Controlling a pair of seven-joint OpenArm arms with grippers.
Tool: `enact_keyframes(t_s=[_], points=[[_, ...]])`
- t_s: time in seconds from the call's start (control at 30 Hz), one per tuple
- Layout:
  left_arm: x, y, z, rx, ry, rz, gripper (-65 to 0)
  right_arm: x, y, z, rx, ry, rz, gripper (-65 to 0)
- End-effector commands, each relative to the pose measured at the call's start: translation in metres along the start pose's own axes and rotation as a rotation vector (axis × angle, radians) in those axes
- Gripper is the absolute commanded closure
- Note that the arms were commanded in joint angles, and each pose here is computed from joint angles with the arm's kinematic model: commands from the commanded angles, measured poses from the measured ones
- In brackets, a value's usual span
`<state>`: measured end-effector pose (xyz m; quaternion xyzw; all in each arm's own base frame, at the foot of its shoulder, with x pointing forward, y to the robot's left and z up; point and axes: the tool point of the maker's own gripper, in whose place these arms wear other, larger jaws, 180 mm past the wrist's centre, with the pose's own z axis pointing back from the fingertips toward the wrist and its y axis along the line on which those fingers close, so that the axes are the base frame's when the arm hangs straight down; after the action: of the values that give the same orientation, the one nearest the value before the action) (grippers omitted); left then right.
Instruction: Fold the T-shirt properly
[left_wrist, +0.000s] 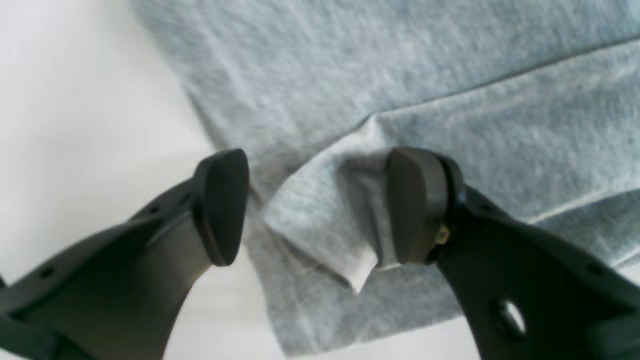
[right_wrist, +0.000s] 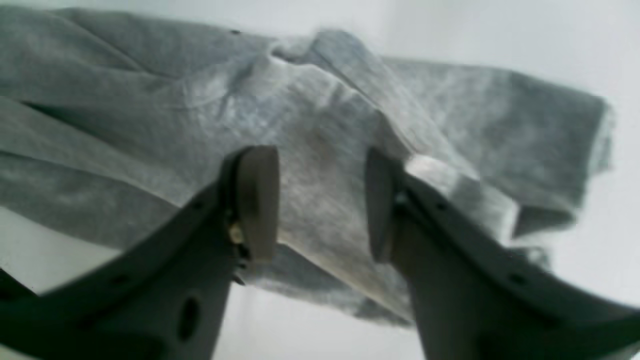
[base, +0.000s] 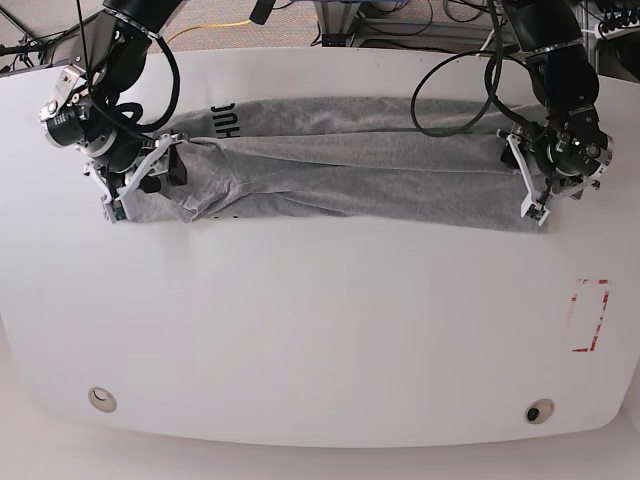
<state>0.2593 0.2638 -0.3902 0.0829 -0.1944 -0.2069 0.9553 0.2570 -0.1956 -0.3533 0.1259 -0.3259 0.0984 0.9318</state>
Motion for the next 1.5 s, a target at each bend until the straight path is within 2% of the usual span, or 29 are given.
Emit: enact_keyframes(t_s=[0.0, 0.1, 0.37, 0.47, 0.53, 0.6, 0.67, 0.9, 1.03, 1.13, 1.27, 1.47], points=[[0.016, 0.012, 0.013, 0.047, -0.05, -0.014, -40.7, 0.0, -0.004, -0.006, -0.014, -0.006, 0.015, -14.0], [0.02, 0.012, 0.015, 0.052, -0.062, -0.019, -40.7, -0.011, 0.004, -0.027, 0.022, 0.032, 0.017, -8.7], [0.036, 0.029, 0.04, 0.128, -0.137, -0.007, -41.4, -0.04, 0.001, -0.052, 0.04, 0.083, -0.034, -8.7], [0.036, 0.04, 0.046, 0.153, -0.164, 0.068, -42.1, -0.046, -0.004, -0.053, 0.037, 0.103, -0.038, -8.7], [0.033, 0.052, 0.05, 0.177, -0.17, 0.114, -45.7, -0.047, -0.004, -0.053, 0.037, 0.106, -0.039, -8.7], [0.018, 0.064, 0.053, 0.201, -0.139, 0.172, -50.4, -0.047, -0.005, -0.052, 0.035, 0.107, -0.037, -8.7], [0.007, 0.071, 0.053, 0.205, -0.107, 0.217, -52.5, -0.049, -0.005, -0.053, 0.032, 0.113, -0.037, -8.7], [-0.02, 0.084, 0.041, 0.066, -0.134, 0.406, -52.6, -0.046, -0.005, -0.053, 0.032, 0.108, -0.033, -8.7], [-0.028, 0.077, 0.026, -0.08, -0.181, 0.485, -52.6, -0.045, -0.006, -0.053, 0.031, 0.106, -0.032, -8.7], [-0.035, 0.075, 0.023, -0.154, -0.208, 0.515, -52.6, -0.046, -0.005, -0.053, 0.034, 0.105, -0.034, -8.7], [-0.038, 0.073, 0.017, -0.211, -0.228, 0.553, -52.6, -0.045, -0.006, -0.053, 0.029, 0.108, -0.031, -8.7], [-0.05, 0.064, 0.004, -0.253, -0.199, 0.597, -52.6, -0.042, -0.006, -0.051, 0.026, 0.098, -0.024, -8.6]])
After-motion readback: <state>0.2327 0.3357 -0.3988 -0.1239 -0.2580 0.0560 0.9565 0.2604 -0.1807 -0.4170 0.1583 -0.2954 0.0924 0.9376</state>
